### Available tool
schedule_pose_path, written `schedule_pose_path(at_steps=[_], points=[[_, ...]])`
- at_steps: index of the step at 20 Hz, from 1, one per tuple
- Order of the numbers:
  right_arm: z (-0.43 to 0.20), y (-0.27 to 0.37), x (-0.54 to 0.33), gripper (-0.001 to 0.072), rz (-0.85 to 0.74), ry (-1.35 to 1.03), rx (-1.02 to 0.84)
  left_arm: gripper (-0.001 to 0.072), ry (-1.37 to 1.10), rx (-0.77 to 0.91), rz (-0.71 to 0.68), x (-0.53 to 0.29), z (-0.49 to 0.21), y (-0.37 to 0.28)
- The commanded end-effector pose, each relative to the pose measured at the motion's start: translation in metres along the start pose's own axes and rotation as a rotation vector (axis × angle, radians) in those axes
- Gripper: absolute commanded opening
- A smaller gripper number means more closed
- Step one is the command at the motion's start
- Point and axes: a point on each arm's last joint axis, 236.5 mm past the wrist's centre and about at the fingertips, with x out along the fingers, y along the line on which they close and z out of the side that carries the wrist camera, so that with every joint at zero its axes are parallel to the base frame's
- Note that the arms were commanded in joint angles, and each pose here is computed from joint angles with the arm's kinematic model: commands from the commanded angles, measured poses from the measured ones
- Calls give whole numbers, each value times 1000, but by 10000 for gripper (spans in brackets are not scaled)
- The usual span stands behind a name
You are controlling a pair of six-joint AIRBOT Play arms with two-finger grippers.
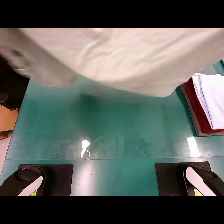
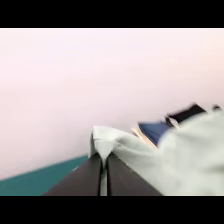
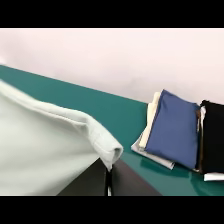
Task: Fold the shirts.
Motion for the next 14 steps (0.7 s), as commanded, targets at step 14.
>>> schedule_pose_path(at_steps=[14], points=[[-174,-57,131,15,60,544,375,26,847,-55,126,220,-362,47]])
